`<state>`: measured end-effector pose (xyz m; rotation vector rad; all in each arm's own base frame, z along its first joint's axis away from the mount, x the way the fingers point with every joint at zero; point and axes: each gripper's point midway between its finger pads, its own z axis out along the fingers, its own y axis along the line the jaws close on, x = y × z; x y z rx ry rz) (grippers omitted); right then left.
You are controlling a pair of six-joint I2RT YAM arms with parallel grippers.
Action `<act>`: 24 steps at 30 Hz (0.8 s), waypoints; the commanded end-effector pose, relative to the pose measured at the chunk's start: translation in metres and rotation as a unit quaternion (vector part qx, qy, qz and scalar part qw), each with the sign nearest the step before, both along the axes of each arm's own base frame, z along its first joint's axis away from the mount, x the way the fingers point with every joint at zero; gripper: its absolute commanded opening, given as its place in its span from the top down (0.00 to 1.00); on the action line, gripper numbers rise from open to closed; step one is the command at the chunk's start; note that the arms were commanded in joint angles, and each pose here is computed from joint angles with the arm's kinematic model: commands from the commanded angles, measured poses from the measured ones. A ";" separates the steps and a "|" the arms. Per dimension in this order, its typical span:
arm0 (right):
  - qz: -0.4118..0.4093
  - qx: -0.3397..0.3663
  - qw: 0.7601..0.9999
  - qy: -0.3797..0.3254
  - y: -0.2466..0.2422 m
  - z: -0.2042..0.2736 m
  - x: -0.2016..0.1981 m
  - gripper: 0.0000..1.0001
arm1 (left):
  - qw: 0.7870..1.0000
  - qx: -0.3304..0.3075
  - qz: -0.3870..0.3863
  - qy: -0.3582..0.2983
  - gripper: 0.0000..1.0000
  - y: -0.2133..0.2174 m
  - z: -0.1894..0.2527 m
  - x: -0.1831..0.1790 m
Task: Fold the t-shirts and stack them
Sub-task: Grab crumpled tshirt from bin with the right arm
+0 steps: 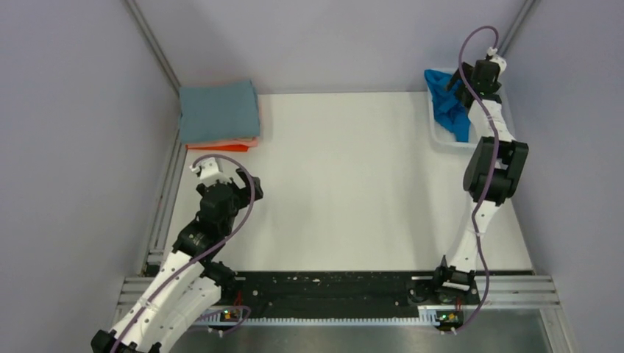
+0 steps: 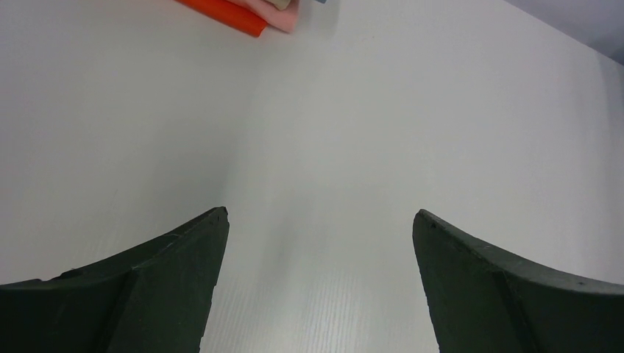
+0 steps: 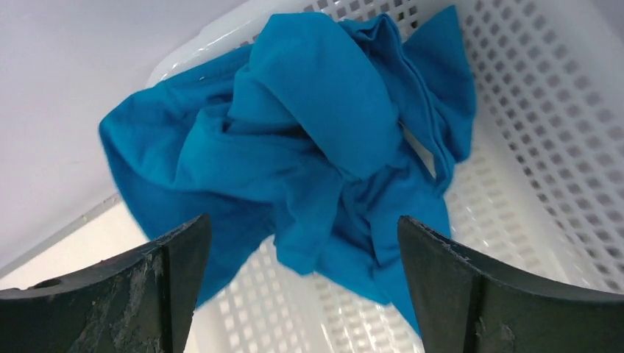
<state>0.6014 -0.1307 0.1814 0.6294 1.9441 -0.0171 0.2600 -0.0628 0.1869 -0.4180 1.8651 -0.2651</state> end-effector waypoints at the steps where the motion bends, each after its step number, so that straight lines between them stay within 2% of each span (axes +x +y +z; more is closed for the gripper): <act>1: 0.011 0.027 0.998 -0.055 -0.002 -0.003 0.050 0.05 | 1.000 -0.008 0.008 -0.015 0.01 -0.001 0.006 0.008; 4: 0.004 0.046 0.997 -0.064 -0.005 -0.024 0.074 0.09 | 1.000 -0.007 0.008 -0.011 0.01 -0.003 0.004 0.011; 6: 0.010 0.052 0.996 -0.072 -0.004 -0.034 0.086 0.19 | 1.000 -0.009 0.007 -0.007 0.01 -0.004 0.003 0.012; 7: 0.015 0.052 0.995 -0.079 -0.004 -0.034 0.091 0.29 | 1.000 -0.009 0.006 -0.006 0.01 -0.005 0.003 0.012; 9: 0.020 0.044 0.995 -0.092 -0.004 -0.026 0.097 0.74 | 1.000 -0.009 0.005 -0.003 0.01 -0.005 0.003 0.011; 10: 0.013 0.037 0.994 -0.101 -0.008 -0.016 0.097 0.90 | 1.000 -0.010 0.004 -0.001 0.01 -0.005 0.003 0.010; 11: 0.008 0.025 0.994 -0.107 -0.012 -0.005 0.096 0.99 | 1.000 -0.011 0.003 -0.001 0.01 -0.005 0.003 0.010; 18: 0.027 -0.053 0.983 -0.176 -0.009 0.137 0.055 1.00 | 1.000 -0.026 -0.010 -0.012 0.01 -0.009 0.004 0.005; 24: 0.116 -0.055 0.961 -0.246 0.047 0.251 -0.010 1.00 | 0.999 -0.037 -0.016 -0.023 0.01 -0.009 0.005 -0.002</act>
